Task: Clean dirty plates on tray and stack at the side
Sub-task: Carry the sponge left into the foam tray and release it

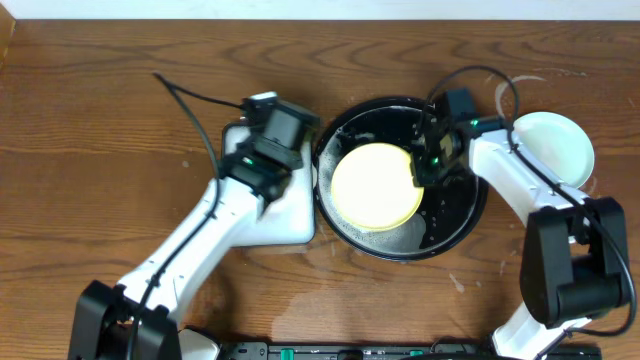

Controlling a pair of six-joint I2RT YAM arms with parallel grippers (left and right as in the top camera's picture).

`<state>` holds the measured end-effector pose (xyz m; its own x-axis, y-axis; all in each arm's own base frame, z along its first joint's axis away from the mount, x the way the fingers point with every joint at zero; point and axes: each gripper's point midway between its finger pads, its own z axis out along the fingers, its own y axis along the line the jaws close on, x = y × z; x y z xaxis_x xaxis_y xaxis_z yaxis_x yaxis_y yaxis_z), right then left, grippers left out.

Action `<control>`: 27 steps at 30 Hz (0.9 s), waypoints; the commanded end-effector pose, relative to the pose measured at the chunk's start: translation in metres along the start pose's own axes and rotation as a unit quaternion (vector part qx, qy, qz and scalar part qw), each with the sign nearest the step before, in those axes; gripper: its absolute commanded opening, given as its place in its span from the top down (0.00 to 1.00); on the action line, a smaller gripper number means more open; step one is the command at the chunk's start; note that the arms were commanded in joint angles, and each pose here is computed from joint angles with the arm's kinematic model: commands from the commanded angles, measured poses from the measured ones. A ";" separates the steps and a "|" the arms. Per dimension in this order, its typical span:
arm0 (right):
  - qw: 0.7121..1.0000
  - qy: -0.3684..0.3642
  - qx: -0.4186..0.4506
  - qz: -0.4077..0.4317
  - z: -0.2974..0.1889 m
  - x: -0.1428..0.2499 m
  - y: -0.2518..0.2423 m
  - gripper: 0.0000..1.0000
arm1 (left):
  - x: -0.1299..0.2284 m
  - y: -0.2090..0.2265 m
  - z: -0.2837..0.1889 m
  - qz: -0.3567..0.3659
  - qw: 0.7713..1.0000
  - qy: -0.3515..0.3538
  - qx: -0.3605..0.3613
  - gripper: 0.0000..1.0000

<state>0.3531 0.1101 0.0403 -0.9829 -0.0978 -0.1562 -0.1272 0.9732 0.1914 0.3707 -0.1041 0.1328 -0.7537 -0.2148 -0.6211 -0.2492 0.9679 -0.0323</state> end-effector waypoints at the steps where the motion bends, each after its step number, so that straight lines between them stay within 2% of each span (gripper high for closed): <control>1: 0.994 -0.067 0.081 0.009 -0.048 -0.029 -0.018 0.99 | 0.034 -0.010 0.018 -0.003 0.991 0.105 0.078 0.92; 7: 0.975 -0.123 0.187 -0.005 -0.110 -0.037 -0.027 0.99 | 0.045 0.015 0.046 -0.025 0.987 0.148 0.052 0.92; 10: 0.956 -0.167 0.240 -0.024 -0.140 -0.039 -0.022 0.99 | 0.048 0.026 0.059 -0.036 0.986 0.160 0.037 0.92; 13: 0.930 -0.212 0.298 -0.043 -0.171 -0.040 -0.014 0.99 | 0.054 0.035 0.068 -0.043 0.984 0.173 0.024 0.92; 18: 0.868 -0.279 0.401 -0.086 -0.219 -0.039 0.004 0.99 | 0.055 0.041 0.073 -0.044 0.983 0.178 0.018 0.92; 22: 0.822 -0.297 0.463 -0.146 -0.240 -0.037 0.027 0.99 | 0.056 0.042 0.073 -0.036 0.983 0.179 0.019 0.92; 27: 0.789 -0.313 0.494 -0.190 -0.252 -0.036 0.050 0.99 | 0.061 0.044 0.074 -0.034 0.982 0.184 0.016 0.91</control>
<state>0.3524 0.1172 0.2659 -0.6337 -0.5451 -0.5490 -0.0129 0.7170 -0.6970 0.3652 -0.0668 0.0418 -0.8942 -0.3227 -0.3102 -0.3069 0.9465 -0.1001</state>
